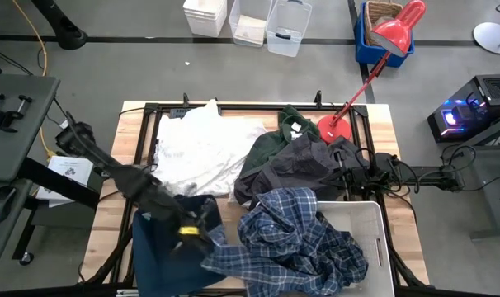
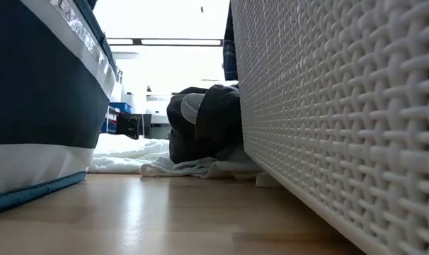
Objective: Sort clothes
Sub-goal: Put the blue checkered long-sleeve shirt into the white laundry bin
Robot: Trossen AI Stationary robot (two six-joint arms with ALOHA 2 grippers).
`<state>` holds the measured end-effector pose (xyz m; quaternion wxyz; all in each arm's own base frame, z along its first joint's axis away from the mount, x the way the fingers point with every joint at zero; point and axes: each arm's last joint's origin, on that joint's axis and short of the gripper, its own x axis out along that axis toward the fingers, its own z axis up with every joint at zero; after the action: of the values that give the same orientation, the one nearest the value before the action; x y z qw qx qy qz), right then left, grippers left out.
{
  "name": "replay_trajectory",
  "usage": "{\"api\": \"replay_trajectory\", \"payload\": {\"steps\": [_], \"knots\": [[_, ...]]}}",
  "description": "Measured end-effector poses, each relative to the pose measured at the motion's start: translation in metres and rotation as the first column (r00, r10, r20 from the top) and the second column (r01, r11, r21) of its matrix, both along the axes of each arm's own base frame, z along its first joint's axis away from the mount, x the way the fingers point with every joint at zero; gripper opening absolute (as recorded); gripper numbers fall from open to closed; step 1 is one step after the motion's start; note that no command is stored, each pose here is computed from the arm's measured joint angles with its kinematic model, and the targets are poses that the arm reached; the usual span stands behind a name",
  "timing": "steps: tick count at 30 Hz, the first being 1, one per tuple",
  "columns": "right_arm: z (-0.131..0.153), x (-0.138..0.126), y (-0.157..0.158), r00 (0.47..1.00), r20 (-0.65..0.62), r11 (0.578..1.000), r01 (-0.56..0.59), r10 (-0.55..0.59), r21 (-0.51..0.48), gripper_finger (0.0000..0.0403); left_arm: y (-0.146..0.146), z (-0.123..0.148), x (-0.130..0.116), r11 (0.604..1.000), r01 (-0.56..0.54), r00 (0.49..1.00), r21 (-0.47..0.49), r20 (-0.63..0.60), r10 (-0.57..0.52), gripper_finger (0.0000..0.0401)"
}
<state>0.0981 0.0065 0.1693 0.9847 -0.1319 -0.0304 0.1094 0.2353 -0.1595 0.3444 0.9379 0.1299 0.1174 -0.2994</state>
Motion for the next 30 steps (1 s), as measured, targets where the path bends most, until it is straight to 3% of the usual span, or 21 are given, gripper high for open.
{"api": "replay_trajectory", "payload": {"steps": [5,9,13,19,27,30], "knots": [[0.0,0.0,0.0,1.0,0.0,1.0,0.0,0.0,0.0,0.0,0.013,0.054,-0.005,0.999,-0.049,0.965,-0.015,0.258,0.051,0.0],[0.0,0.0,0.0,1.0,0.001,1.0,0.0,0.0,0.0,0.0,0.015,0.075,0.011,0.997,-0.057,0.897,-0.06,0.435,0.077,0.0],[0.0,0.0,0.0,1.0,0.0,1.0,0.0,0.0,0.0,0.0,0.009,0.061,0.053,0.993,-0.029,0.85,-0.114,0.52,0.085,0.0],[0.0,0.0,0.0,1.0,0.001,1.0,0.0,0.0,0.0,0.0,-0.018,0.04,0.119,0.947,0.092,0.742,-0.307,0.655,0.14,0.0],[0.0,0.0,0.0,1.0,0.001,1.0,0.0,0.0,0.0,0.0,-0.055,0.01,0.209,0.957,0.083,0.782,-0.278,0.613,0.111,0.0],[0.0,0.0,0.0,1.0,0.001,1.0,0.0,0.0,0.0,0.0,-0.059,-0.006,0.242,0.964,0.041,0.841,-0.261,0.531,0.108,0.0]]}}
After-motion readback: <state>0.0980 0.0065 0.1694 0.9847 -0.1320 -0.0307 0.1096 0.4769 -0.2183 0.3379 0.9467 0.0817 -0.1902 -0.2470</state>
